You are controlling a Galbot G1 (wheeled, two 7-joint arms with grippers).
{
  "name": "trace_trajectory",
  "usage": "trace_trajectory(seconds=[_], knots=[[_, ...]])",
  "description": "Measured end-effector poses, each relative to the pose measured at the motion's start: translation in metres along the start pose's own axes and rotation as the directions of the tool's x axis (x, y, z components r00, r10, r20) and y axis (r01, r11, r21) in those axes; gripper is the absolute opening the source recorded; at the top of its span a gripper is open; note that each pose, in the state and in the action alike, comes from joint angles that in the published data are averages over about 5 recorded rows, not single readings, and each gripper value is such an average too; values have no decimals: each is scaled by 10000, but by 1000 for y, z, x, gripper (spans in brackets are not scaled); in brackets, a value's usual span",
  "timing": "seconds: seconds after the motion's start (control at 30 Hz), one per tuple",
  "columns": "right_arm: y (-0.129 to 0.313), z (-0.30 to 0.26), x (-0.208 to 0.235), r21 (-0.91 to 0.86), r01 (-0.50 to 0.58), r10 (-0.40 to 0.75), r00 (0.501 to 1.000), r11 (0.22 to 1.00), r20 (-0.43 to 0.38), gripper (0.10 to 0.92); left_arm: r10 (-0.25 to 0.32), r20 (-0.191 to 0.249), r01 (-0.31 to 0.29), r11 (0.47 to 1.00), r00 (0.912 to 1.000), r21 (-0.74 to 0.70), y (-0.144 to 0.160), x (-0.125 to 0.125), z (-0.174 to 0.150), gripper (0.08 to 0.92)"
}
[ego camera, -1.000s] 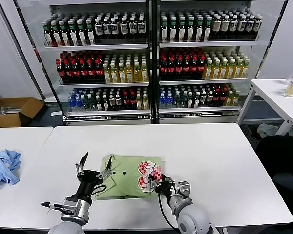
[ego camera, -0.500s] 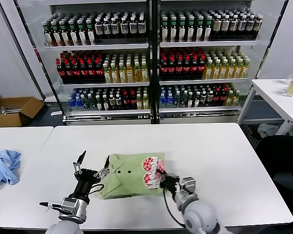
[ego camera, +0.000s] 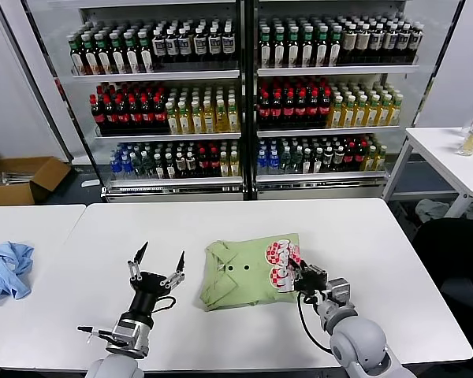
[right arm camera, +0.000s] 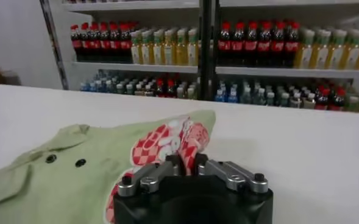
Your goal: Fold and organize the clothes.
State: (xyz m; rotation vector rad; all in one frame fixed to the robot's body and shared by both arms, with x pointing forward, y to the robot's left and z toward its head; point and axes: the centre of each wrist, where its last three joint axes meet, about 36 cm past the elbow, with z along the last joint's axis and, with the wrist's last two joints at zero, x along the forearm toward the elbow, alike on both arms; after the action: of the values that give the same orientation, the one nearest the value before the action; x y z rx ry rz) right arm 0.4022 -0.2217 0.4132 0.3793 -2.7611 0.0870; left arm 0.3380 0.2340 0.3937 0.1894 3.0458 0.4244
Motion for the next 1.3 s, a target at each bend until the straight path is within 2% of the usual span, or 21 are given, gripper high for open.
trace_trajectory(seconds=[0.37, 0.57, 0.67, 1.07, 1.3], knots=[[-10, 2, 15, 959, -773, 693, 9940, 9924, 842, 593, 131, 568, -89, 9973, 9983, -735, 1, -7, 13, 823], [-20, -5, 20, 1362, -1242, 1030, 9828, 9829, 1532, 761, 67, 1025, 42, 9943, 9947, -1065, 13, -23, 9, 823], [-29, -8, 19, 1481, -1503, 1224, 9755, 9775, 1827, 810, 57, 1209, 73, 9942, 9926, -1069, 18, -32, 5, 823], [-54, -14, 2, 1655, -2230, 1797, 9535, 9607, 2418, 823, 37, 1299, 46, 9980, 9915, -633, 40, -53, 2, 823], [-62, -15, -1, 1702, -2431, 1958, 9471, 9549, 2544, 823, 9, 1222, 43, 9991, 9925, -423, 42, -58, 6, 823]])
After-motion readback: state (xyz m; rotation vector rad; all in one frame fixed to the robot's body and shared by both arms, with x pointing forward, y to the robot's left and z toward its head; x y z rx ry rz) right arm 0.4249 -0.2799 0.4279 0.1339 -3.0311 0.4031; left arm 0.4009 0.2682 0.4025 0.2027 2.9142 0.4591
